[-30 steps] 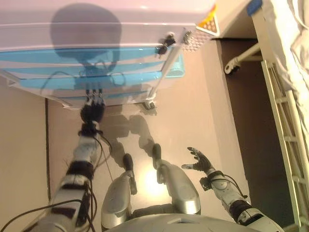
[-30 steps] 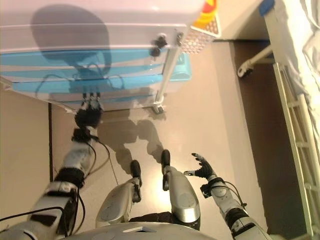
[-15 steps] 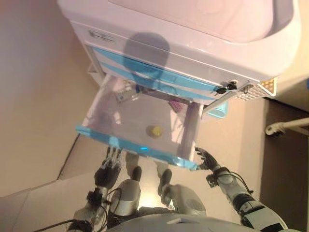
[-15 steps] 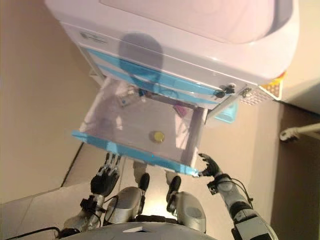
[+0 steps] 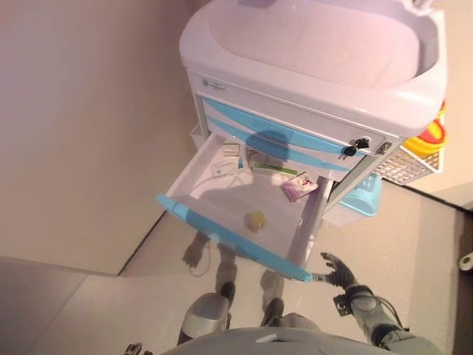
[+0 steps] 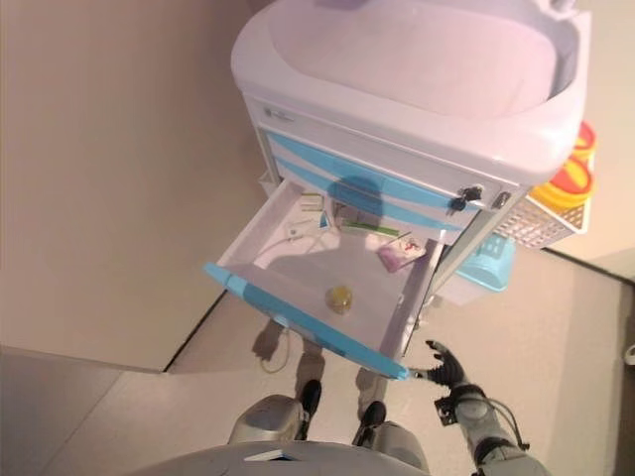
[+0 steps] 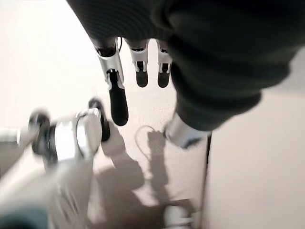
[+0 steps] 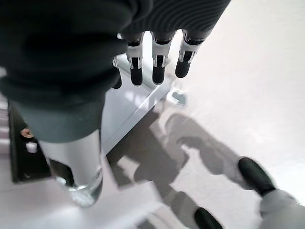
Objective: Open the drawer and pick up the medicine
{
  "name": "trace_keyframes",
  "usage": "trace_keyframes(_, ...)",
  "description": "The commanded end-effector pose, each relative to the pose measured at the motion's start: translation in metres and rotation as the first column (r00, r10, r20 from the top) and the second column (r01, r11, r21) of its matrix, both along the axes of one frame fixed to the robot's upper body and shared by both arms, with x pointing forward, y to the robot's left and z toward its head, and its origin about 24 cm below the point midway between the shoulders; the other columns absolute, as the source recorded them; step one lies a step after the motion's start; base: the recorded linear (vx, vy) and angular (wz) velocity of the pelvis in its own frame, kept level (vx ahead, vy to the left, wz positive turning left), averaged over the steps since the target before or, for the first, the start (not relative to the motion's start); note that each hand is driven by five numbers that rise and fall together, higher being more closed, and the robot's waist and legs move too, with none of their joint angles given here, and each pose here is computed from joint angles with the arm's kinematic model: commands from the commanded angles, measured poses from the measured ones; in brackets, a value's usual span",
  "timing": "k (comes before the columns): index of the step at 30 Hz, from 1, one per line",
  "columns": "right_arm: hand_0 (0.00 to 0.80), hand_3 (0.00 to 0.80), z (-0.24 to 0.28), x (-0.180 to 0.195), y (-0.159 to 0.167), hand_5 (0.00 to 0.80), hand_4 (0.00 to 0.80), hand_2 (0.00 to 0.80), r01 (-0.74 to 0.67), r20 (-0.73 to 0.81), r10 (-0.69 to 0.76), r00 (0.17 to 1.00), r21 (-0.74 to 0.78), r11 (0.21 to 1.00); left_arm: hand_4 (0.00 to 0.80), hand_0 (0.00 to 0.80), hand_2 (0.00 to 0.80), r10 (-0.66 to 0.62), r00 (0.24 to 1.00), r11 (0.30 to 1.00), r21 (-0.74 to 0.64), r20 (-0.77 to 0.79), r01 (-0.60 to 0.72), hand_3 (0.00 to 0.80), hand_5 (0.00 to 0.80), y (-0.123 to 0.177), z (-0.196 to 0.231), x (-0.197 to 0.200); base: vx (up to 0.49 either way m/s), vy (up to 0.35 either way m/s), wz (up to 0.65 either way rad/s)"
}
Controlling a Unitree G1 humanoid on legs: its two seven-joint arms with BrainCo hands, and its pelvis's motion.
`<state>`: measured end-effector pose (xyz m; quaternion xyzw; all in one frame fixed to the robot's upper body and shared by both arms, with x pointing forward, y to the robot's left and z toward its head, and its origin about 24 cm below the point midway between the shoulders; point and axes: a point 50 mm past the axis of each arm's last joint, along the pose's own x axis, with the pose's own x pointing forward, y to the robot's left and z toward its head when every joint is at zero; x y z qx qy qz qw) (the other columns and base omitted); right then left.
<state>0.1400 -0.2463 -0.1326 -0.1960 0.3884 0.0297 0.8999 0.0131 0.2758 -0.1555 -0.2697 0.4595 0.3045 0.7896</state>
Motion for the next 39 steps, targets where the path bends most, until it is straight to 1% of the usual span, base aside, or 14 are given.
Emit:
trace_keyframes(1,0.0,0.0,0.012,0.024,-0.002,0.0,0.0,0.0,-0.051,0.08,0.056,0.995,-0.067,0.996,0.0,0.0,0.0,-0.363,0.931,0.895,0.265,-0.038,0.36,0.0,0.0,0.0,0.008,0.046,0.03,0.024,-0.19)
trace_keyframes(3,0.0,0.0,0.013,0.024,-0.009,0.0,0.0,0.0,-0.005,0.089,0.017,0.996,-0.128,0.992,0.0,0.0,0.0,-0.513,0.856,0.801,0.322,-0.066,0.504,0.0,0.0,-0.008,0.01,0.063,0.027,0.026,-0.14)
trace_keyframes(5,0.0,0.0,0.018,0.026,-0.021,0.0,0.0,0.0,0.108,0.124,-0.087,0.988,-0.175,0.979,0.0,0.0,0.0,-0.593,0.8,0.736,0.342,-0.091,0.584,0.0,0.0,-0.014,0.01,0.073,0.029,0.028,-0.25)
trace_keyframes(6,0.0,0.0,0.027,0.033,-0.032,0.0,0.0,0.0,0.206,0.204,-0.169,0.964,-0.178,0.962,0.0,0.0,0.0,-0.626,0.773,0.709,0.338,-0.104,0.619,0.0,0.0,-0.02,0.009,0.077,0.037,0.035,-0.29)
trace_keyframes(10,0.0,0.0,0.067,0.066,-0.043,0.0,0.0,0.0,0.329,0.481,-0.223,0.848,-0.147,0.933,0.0,0.0,0.0,-0.639,0.757,0.71,0.274,-0.139,0.649,0.0,0.0,-0.028,0.003,0.068,0.036,0.052,-0.32)
trace_keyframes(13,0.0,0.0,0.123,0.096,-0.024,0.0,0.0,0.0,0.276,0.729,-0.079,0.68,-0.155,0.949,0.0,0.0,0.0,-0.617,0.763,0.73,0.22,-0.194,0.647,0.0,0.0,-0.029,-0.002,0.047,0.028,0.101,-0.4)
trace_keyframes(17,0.0,0.0,0.186,0.109,0.021,0.0,0.0,0.0,0.021,0.883,0.236,0.407,-0.267,0.964,0.0,0.0,0.0,-0.578,0.781,0.771,0.153,-0.237,0.618,0.0,0.0,-0.028,-0.007,0.023,0.016,0.072,-0.36)
trace_keyframes(21,0.0,0.0,0.225,0.11,0.054,0.0,0.0,0.0,-0.236,0.882,0.435,0.184,-0.39,0.89,0.0,0.0,0.0,-0.577,0.773,0.777,0.116,-0.265,0.619,0.0,0.0,-0.029,-0.009,0.015,0.005,0.013,-0.1)
trace_keyframes(24,0.0,0.0,0.246,0.11,0.081,0.0,0.0,0.0,-0.393,0.819,0.573,0.018,-0.521,0.758,0.0,0.0,0.0,-0.603,0.747,0.756,0.1,-0.278,0.647,0.0,0.0,-0.032,-0.01,0.014,0.0,0.0,0.0)
trace_keyframes(25,0.0,0.0,0.25,0.111,0.086,0.0,0.0,0.0,-0.415,0.806,0.592,-0.01,-0.542,0.731,0.0,0.0,0.0,-0.608,0.744,0.752,0.098,-0.278,0.652,0.0,0.0,-0.032,-0.01,0.014,0.0,0.0,0.0)
trace_keyframes(27,0.0,0.0,0.257,0.113,0.107,0.0,0.0,0.0,-0.489,0.747,0.656,-0.108,-0.615,0.619,0.0,0.0,0.0,-0.628,0.728,0.735,0.097,-0.275,0.671,0.0,0.0,-0.033,-0.01,0.018,0.007,-0.019,0.05)
trace_keyframes(30,0.0,0.0,0.253,0.115,0.132,0.0,0.0,0.0,-0.559,0.646,0.737,-0.2,-0.693,0.456,0.0,0.0,0.0,-0.637,0.732,0.729,0.12,-0.242,0.674,0.0,0.0,-0.031,-0.008,0.029,0.01,-0.007,0.02)
trace_keyframes(34,0.0,0.0,0.232,0.121,0.157,0.0,0.0,0.0,-0.596,0.487,0.835,-0.255,-0.76,0.26,0.0,0.0,0.0,-0.652,0.743,0.725,0.162,-0.153,0.669,0.0,0.0,-0.032,-0.003,0.055,0.037,-0.04,0.19)
trace_keyframes(39,0.0,0.0,0.2,0.133,0.168,0.0,0.0,0.0,-0.613,0.338,0.913,-0.228,-0.779,0.136,0.0,0.0,0.0,-0.685,0.719,0.696,0.186,-0.117,0.693,0.0,0.0,-0.033,0.001,0.068,0.036,-0.057,0.34)
